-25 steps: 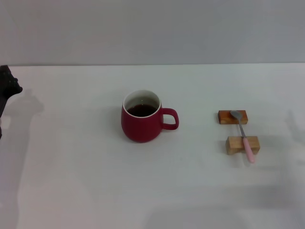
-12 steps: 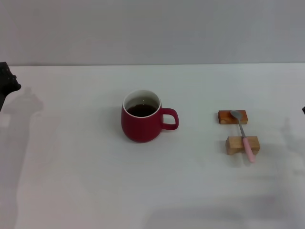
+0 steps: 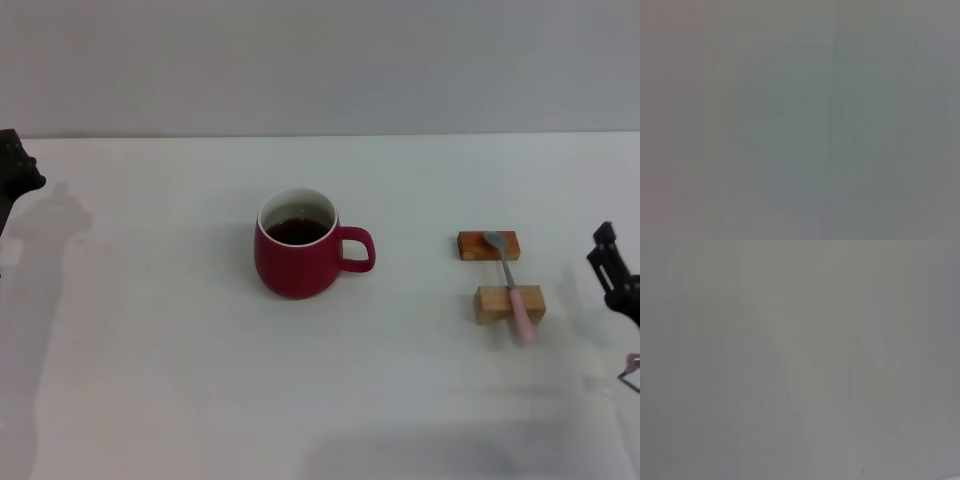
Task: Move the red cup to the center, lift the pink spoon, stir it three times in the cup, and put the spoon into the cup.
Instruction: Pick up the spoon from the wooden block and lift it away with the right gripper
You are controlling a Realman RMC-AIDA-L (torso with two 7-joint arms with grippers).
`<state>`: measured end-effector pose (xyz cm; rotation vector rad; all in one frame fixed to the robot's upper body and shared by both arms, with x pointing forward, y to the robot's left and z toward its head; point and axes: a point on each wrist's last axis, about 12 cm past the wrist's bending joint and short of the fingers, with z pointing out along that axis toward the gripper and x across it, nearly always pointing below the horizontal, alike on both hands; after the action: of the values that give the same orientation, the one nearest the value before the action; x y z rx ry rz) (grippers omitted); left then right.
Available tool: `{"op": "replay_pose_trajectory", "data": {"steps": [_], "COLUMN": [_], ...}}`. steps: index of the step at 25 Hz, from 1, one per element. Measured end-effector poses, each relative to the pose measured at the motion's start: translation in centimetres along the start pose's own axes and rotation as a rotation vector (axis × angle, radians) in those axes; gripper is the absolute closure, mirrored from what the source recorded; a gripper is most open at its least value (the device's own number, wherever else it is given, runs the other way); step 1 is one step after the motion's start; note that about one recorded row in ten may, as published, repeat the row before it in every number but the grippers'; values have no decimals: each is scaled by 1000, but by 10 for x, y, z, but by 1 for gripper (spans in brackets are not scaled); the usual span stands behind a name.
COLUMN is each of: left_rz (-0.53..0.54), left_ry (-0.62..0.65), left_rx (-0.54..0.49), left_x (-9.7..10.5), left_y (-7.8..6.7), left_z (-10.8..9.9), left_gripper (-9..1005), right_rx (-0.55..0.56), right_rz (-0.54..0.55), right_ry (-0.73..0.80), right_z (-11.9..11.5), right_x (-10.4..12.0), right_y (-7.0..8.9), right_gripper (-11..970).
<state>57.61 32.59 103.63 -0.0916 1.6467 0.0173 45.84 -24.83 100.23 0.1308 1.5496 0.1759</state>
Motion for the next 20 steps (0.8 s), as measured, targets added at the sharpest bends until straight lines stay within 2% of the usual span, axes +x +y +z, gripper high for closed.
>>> {"op": "replay_pose_trajectory", "data": {"steps": [3,7,20], "left_rz": [9,26,41], "left_ry": [3,8,3], "left_rx": [1,4,2], "left_x": [0,1,-1], "left_y": [0,-1,5], "left_z": [0,0,0], "left_gripper": [937,936,931], "right_rx": [-4,6,32], "right_rz": [15,-19,-51], "right_ry": [18,35,84], "right_z": [-6,-18,-51], "right_x": [3,4,7], "right_y": [9,29,52], "right_gripper": [143,144,144]}}
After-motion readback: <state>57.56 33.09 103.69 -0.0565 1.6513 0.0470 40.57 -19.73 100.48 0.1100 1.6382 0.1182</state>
